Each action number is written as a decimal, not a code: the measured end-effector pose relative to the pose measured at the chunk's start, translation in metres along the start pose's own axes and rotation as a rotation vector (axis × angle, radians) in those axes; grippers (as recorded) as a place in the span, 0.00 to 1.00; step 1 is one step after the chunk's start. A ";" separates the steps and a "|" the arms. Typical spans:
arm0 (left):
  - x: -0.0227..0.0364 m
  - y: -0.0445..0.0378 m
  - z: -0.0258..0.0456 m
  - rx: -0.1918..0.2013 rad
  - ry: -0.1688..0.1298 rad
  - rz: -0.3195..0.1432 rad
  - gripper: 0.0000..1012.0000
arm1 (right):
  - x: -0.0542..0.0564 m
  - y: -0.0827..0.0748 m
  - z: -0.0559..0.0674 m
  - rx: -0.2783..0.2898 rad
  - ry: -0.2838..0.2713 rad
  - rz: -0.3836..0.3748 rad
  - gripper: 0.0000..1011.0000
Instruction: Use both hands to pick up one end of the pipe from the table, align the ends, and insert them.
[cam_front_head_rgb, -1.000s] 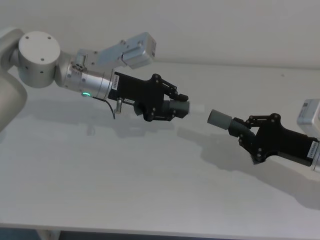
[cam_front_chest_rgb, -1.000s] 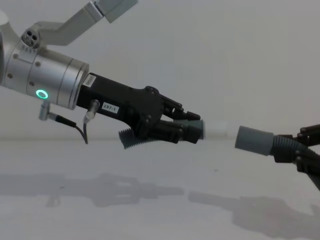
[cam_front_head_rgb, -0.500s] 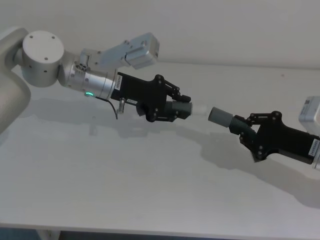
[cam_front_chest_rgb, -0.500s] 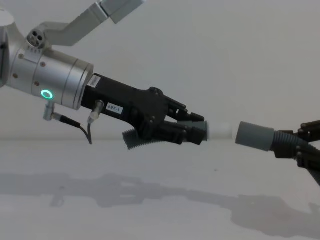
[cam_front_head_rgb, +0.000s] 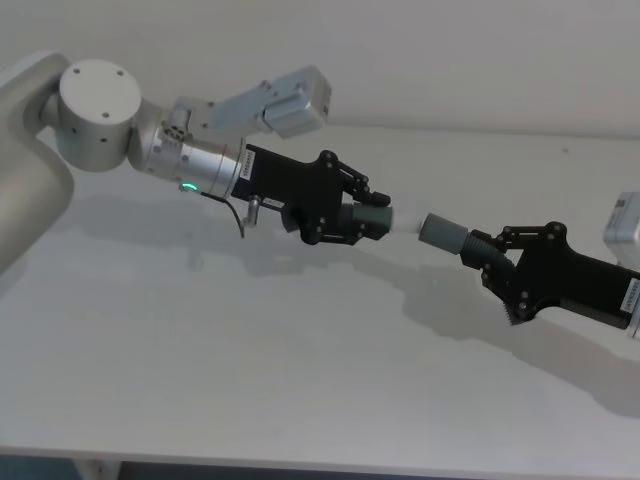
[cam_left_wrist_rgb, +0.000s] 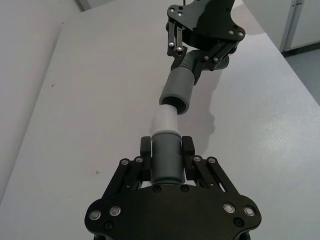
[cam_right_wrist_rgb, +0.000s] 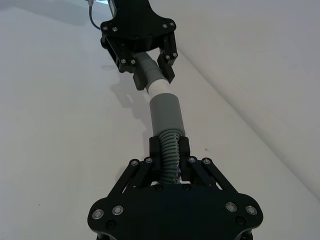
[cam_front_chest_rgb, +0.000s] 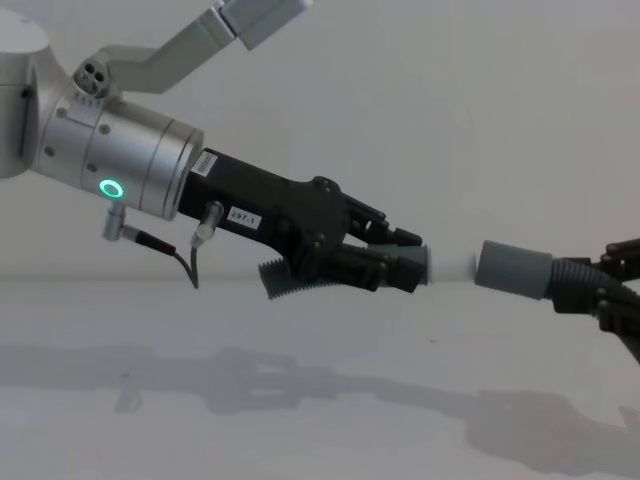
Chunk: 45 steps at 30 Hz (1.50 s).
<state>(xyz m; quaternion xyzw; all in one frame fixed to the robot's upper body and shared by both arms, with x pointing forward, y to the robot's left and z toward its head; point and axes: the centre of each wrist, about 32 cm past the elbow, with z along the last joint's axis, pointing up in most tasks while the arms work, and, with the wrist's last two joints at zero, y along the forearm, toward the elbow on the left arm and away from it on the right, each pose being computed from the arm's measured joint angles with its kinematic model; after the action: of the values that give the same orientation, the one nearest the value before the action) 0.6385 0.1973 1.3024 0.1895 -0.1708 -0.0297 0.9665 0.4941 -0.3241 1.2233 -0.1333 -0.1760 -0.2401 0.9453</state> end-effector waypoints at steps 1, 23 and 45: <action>0.0001 -0.0004 0.0001 0.000 0.000 -0.001 0.35 | 0.000 0.000 0.000 0.000 0.001 -0.001 0.20; -0.0011 -0.0041 0.0065 -0.014 -0.018 -0.016 0.35 | -0.004 0.000 -0.001 0.001 0.007 0.006 0.20; -0.0071 -0.0025 0.0109 -0.014 -0.022 -0.050 0.35 | -0.002 0.000 -0.002 0.005 0.034 -0.008 0.20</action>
<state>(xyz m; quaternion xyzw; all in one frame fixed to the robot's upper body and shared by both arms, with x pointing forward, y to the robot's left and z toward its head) 0.6281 0.1920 1.3087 0.1865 -0.1763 -0.0573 0.9648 0.4933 -0.3244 1.2207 -0.1264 -0.1612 -0.2455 0.9475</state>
